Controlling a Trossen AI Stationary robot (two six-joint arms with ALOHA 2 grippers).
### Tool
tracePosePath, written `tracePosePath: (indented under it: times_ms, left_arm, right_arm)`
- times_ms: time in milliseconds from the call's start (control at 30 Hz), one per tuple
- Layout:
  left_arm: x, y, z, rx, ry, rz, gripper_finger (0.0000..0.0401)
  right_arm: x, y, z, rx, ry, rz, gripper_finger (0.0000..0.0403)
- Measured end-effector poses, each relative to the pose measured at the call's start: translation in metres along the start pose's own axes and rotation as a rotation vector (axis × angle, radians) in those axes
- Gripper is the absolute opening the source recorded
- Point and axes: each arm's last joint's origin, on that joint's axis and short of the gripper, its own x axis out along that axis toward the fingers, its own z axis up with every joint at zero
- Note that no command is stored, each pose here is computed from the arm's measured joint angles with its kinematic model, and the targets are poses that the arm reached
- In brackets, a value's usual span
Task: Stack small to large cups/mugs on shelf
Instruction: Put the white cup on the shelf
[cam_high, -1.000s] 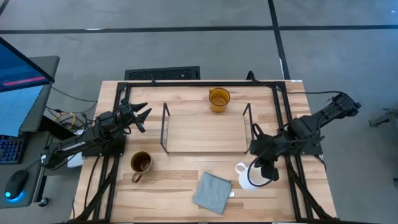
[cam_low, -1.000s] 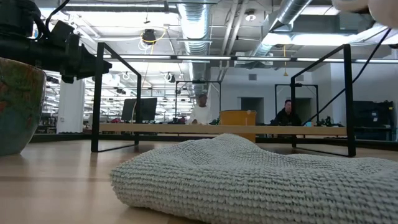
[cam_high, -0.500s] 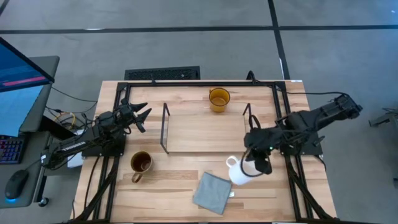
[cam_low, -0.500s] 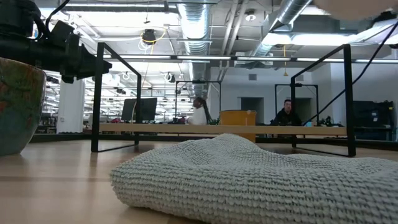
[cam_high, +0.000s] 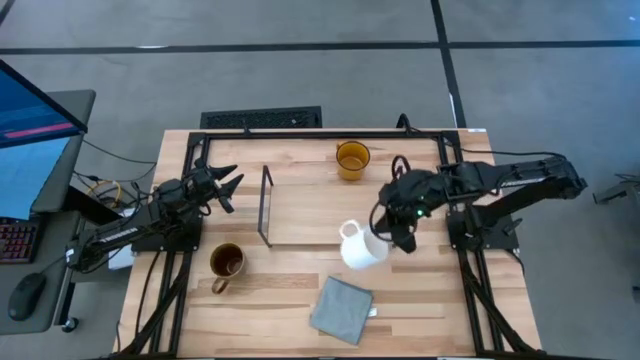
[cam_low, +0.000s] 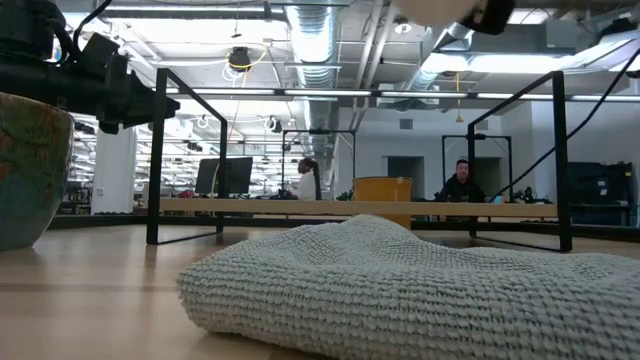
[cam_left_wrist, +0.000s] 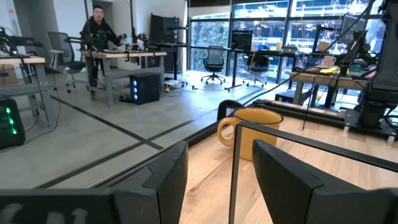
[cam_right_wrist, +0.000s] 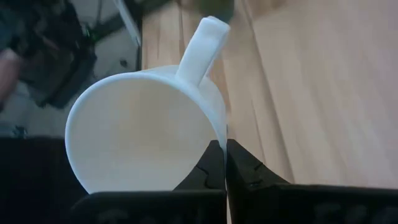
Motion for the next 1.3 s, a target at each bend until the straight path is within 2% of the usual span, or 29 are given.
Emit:
tracePosePath:
  times_ms: [167,333,567,733,900,1133,1300]
  left_arm:
    - [0.0,0.0,0.0,0.0,0.0,0.0,0.0171]
    - [0.0,0.0,0.0,0.0,0.0,0.0,0.0171]
    - [0.0,0.0,0.0,0.0,0.0,0.0,0.0171]
    - [0.0,0.0,0.0,0.001,0.004,0.002,0.0171]
    - [0.0,0.0,-0.001,0.002,0.008,0.002,0.0171]
    - [0.0,0.0,-0.001,0.002,0.007,0.002,0.0171]
    - [0.0,0.0,0.0,0.001,0.004,0.001,0.0171]
  right_arm:
    - [-0.004,-0.01,0.013,0.023,-0.097,-0.008,0.0005]
    - [0.001,-0.021,0.018,0.054,-0.113,-0.058,0.0005]
    - [0.03,-0.038,0.033,0.112,-0.12,-0.086,0.0005]
    - [0.048,-0.047,0.044,0.121,-0.037,-0.117,0.0005]
    - [0.053,-0.046,0.063,0.093,0.032,-0.175,0.0005]
    - [0.054,-0.046,0.081,0.022,0.248,-0.342,0.0005]
    - [0.057,-0.05,0.089,-0.01,0.368,-0.38,0.0005]
